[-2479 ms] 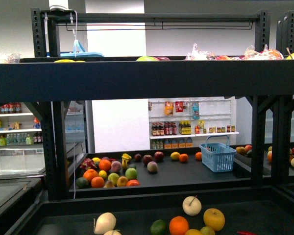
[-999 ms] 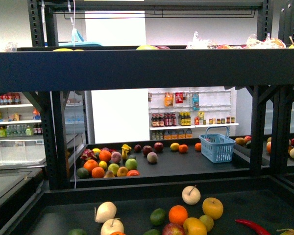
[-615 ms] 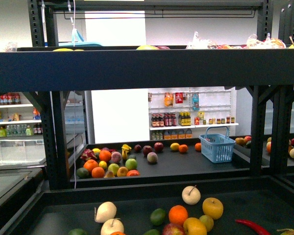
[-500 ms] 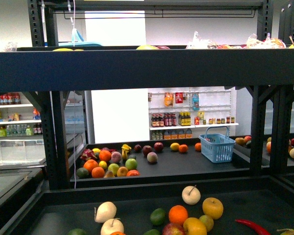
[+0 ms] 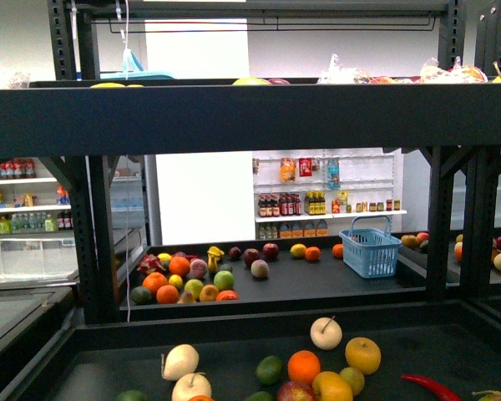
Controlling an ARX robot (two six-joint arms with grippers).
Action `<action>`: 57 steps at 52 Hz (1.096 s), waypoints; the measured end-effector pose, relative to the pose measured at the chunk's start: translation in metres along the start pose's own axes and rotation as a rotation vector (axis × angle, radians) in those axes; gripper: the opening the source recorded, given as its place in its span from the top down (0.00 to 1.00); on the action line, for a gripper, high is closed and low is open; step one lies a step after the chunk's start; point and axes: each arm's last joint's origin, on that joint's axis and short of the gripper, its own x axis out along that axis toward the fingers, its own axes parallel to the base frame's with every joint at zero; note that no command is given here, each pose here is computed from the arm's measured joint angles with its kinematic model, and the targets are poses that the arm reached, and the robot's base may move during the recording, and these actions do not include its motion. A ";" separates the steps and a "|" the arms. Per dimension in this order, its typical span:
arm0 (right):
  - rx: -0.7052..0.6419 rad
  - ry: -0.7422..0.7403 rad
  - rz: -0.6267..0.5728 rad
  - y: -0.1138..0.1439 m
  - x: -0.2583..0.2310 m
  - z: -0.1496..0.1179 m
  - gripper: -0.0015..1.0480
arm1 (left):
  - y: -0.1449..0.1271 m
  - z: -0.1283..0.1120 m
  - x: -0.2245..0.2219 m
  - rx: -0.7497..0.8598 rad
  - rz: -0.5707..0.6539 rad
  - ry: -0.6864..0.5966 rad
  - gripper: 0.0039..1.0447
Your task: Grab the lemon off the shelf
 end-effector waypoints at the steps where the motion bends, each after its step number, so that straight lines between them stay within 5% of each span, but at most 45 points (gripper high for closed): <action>1: 0.000 0.000 0.000 0.000 0.000 0.000 0.07 | -0.002 -0.002 0.000 0.004 -0.005 0.006 0.90; 27: 0.000 0.000 0.000 0.000 0.000 0.000 0.07 | -0.051 -0.115 0.035 0.120 -0.211 0.381 0.91; 37: 0.000 0.000 0.000 0.000 0.000 0.000 0.07 | -0.071 -0.155 0.055 0.164 -0.327 0.462 0.91; 57: 0.000 0.000 0.000 0.000 0.000 0.000 0.07 | -0.087 -0.222 0.080 0.115 -0.375 0.585 0.91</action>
